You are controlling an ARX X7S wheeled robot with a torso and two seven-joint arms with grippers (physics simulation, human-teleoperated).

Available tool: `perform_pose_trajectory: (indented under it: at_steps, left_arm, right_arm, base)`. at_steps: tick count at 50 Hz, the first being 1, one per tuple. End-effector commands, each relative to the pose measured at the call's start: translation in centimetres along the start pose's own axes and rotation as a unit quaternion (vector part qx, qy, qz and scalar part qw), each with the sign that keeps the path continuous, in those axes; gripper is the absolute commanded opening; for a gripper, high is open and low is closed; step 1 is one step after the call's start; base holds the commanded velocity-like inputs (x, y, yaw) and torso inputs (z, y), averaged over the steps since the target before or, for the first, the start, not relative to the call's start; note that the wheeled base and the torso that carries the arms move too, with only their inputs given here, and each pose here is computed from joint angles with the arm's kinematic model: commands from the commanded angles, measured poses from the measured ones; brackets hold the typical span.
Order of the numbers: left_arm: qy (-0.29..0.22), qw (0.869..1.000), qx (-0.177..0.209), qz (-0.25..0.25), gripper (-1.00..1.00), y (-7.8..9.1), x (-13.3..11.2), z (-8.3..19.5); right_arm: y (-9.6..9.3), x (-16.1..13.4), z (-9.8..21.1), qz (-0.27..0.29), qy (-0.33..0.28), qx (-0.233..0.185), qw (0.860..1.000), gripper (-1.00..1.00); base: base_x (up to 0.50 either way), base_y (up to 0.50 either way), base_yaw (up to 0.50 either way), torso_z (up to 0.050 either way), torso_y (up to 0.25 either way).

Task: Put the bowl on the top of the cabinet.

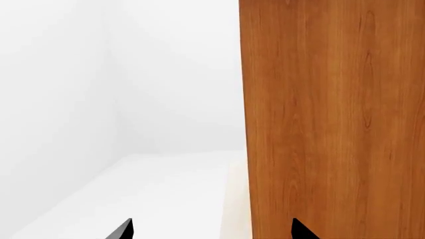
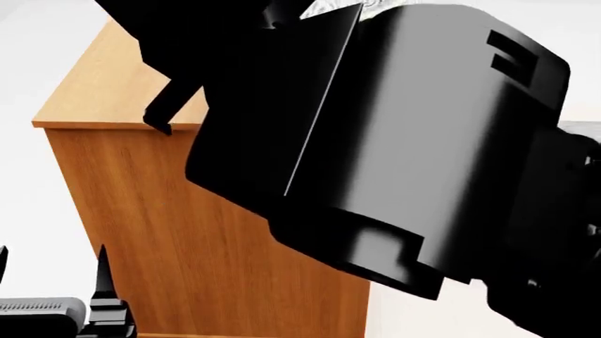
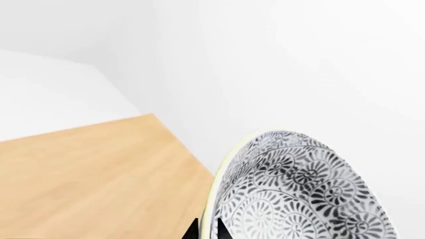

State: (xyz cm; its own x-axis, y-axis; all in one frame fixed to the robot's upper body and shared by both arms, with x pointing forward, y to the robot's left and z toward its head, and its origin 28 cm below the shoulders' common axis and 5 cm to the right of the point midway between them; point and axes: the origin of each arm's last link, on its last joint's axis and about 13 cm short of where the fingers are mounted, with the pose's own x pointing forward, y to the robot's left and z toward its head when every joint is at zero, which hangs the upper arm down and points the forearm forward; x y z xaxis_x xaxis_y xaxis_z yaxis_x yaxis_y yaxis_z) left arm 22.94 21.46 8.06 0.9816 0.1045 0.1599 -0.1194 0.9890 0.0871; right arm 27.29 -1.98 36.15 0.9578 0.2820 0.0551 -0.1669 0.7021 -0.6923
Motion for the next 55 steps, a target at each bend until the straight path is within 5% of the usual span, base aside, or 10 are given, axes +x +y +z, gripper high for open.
perform_pose_trajectory:
  at_steps: [1,55]
  left_arm:
    - [0.0,1.0,0.0,0.0,1.0,0.0,0.0,0.0]
    - [0.002,1.0,-0.002,0.003,1.0,0.1,-0.1,-0.2]
  right_arm:
    - [0.5,0.1,0.0,-0.005,-0.008,-0.005,1.0,-1.0]
    - [2.7,2.2,-2.6,0.019,0.026,0.003,0.999,-1.0]
  base:
    - [0.0,0.0,0.0,0.0,0.0]
    - [0.0,0.0,0.0,0.0,0.001]
